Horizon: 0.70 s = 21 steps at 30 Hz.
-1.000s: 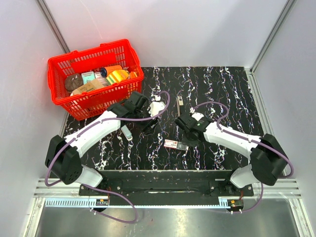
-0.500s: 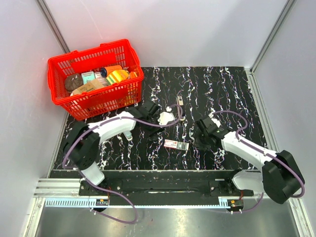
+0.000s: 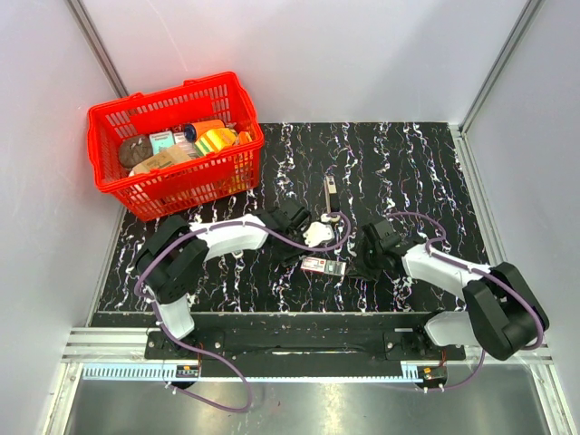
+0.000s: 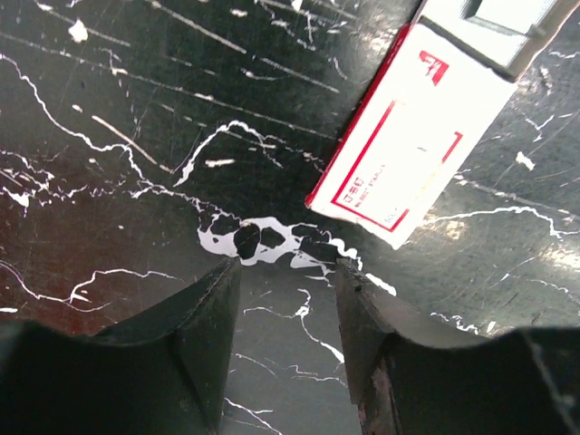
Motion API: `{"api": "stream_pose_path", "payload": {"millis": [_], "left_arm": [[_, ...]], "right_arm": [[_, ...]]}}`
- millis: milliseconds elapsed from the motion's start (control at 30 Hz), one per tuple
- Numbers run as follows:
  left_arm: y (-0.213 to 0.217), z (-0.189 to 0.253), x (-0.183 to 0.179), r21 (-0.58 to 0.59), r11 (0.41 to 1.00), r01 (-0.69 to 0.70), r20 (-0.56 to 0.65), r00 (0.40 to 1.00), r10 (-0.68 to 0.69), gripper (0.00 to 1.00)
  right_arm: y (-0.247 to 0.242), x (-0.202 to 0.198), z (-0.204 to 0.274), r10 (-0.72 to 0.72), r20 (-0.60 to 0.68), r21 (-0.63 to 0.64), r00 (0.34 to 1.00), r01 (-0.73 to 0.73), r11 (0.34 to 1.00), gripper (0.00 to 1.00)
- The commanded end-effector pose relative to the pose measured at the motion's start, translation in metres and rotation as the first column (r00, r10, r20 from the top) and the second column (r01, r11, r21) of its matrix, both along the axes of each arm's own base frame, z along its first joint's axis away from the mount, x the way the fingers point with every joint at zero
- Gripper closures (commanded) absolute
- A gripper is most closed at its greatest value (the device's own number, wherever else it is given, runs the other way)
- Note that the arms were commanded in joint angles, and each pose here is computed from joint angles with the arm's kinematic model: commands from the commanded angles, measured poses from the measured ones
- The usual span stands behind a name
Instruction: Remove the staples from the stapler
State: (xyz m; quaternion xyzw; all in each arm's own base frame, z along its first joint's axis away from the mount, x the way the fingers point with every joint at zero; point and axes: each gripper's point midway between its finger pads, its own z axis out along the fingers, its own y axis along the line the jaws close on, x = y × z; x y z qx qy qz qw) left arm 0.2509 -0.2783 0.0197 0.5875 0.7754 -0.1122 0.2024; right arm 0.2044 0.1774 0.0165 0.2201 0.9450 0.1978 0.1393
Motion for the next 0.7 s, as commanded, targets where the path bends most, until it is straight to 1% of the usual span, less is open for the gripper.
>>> {"api": "stream_pose_path", "payload": {"millis": [0,333,667], "left_arm": [[-0.011,0.001,0.008,-0.006,1.0,0.01,0.055,0.998,-0.01,0.5],[-0.02,-0.003,0.004,0.0,1.0,0.02,0.043,0.999,-0.02,0.5],[-0.019,-0.003,0.004,0.004,1.0,0.018,0.048,0.999,-0.018,0.5]], "right_arm": [[0.013,0.011,0.006,0.008,0.032,0.074,0.999,-0.011,0.997,0.78],[0.02,0.013,-0.001,0.032,0.013,0.09,0.999,-0.033,0.995,0.81],[0.034,0.015,-0.005,0.08,0.005,0.149,0.997,-0.08,0.986,0.83]]}}
